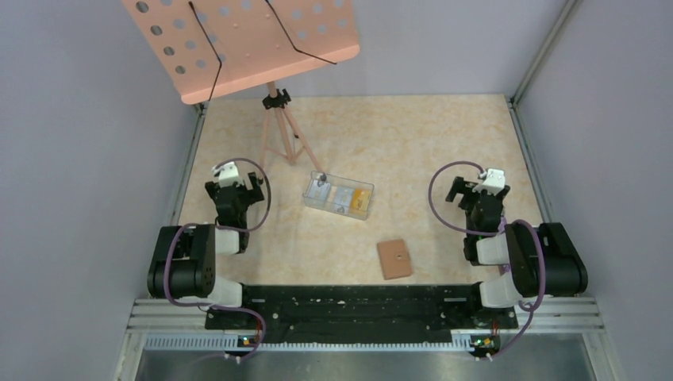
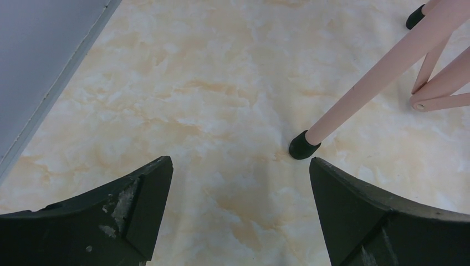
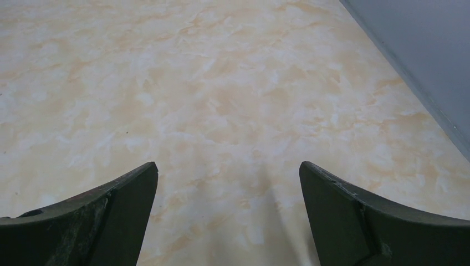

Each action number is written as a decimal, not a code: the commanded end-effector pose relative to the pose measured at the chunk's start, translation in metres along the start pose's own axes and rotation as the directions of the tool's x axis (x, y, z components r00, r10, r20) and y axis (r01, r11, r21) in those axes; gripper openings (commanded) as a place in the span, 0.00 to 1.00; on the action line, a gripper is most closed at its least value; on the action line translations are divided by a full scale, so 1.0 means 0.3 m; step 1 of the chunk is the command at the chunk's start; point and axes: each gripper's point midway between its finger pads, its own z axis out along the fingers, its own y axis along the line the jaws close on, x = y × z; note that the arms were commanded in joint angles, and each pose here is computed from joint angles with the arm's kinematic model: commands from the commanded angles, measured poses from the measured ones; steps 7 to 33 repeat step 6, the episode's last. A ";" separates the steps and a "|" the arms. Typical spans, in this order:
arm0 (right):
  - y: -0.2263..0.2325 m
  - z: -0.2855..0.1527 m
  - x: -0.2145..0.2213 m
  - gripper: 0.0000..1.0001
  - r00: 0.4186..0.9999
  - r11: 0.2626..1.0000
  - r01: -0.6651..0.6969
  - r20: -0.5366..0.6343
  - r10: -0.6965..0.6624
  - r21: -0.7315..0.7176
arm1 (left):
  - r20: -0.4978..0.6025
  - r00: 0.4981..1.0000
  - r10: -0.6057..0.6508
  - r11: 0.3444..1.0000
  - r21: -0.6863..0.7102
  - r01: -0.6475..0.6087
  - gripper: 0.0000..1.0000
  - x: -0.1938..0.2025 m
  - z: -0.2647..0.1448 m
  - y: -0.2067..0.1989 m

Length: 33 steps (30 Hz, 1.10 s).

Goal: Put the credit cards into the card holder
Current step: Reset both arms

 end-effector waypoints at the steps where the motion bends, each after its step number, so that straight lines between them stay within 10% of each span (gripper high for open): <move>1: 0.013 0.016 -0.065 0.99 0.998 1.000 -0.008 0.069 0.009 -0.018 | 0.093 0.996 -0.006 1.000 0.018 0.005 0.99 -0.094 0.014 -0.013; 33: 0.012 0.016 -0.065 0.99 0.998 1.000 -0.007 0.069 0.008 -0.017 | 0.095 0.995 -0.006 1.000 0.020 0.004 0.99 -0.096 0.014 -0.014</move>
